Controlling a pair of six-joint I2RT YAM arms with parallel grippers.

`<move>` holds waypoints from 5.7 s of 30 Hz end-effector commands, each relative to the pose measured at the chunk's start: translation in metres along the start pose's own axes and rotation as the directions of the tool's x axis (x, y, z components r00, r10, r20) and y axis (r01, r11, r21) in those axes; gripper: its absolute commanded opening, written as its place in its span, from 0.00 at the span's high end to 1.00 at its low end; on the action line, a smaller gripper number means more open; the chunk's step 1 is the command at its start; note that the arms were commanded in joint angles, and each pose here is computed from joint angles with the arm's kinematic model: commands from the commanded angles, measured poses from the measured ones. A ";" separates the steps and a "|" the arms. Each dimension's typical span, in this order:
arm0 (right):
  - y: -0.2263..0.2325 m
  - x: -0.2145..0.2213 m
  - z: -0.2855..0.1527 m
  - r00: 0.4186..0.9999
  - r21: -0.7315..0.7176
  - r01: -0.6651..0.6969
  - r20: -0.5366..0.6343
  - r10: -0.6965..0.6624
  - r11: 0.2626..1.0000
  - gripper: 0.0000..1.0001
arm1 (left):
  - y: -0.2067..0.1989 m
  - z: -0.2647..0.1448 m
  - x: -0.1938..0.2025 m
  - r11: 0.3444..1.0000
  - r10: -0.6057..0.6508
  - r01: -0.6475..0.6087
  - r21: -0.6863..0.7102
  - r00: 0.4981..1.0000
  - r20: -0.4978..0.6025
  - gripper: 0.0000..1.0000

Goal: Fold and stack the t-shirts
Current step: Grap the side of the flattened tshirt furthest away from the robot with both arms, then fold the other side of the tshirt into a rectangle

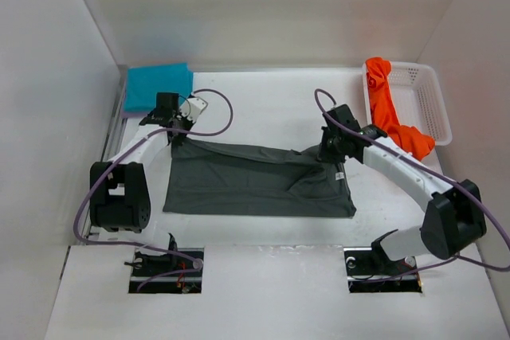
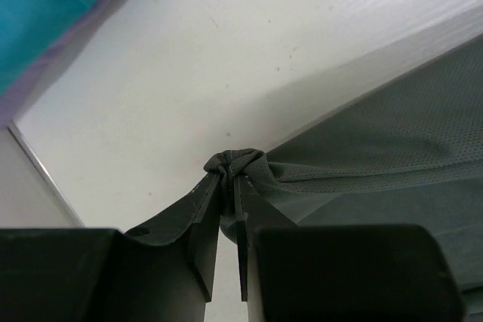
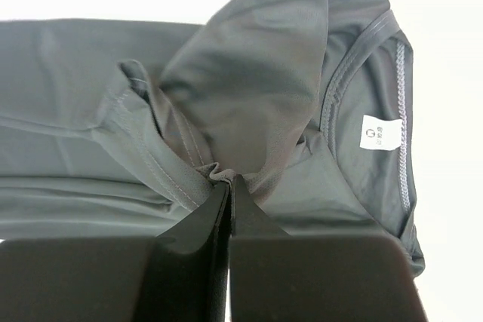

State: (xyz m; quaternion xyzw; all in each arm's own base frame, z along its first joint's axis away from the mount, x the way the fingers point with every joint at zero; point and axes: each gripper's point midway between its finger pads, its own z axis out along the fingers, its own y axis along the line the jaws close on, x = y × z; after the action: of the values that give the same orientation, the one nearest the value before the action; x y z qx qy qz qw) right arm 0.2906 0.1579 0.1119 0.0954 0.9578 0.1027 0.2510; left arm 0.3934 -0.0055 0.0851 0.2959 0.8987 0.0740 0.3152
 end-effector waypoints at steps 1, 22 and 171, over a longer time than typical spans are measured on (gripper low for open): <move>0.010 -0.022 -0.018 0.993 -0.043 -0.032 0.114 0.037 0.999 1.00 | 0.013 -0.022 -0.038 0.999 0.011 -0.004 -0.054 0.992 0.127 0.89; -0.013 0.041 0.007 0.999 -0.010 -0.036 0.011 0.036 0.999 1.00 | -0.046 -0.020 0.041 0.949 0.308 -0.309 0.056 0.951 0.023 0.89; -0.011 0.082 0.031 0.965 -0.185 -0.262 -0.026 0.262 0.947 0.80 | -0.380 -0.028 -0.153 0.532 0.157 -0.485 0.695 0.862 0.482 0.43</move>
State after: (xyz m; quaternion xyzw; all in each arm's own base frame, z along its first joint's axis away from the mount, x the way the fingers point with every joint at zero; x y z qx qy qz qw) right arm 0.2175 0.1604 0.0279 0.1961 0.9382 0.1905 0.2123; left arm 0.2645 -0.3936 0.0534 0.5894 0.6887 -0.3385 0.2523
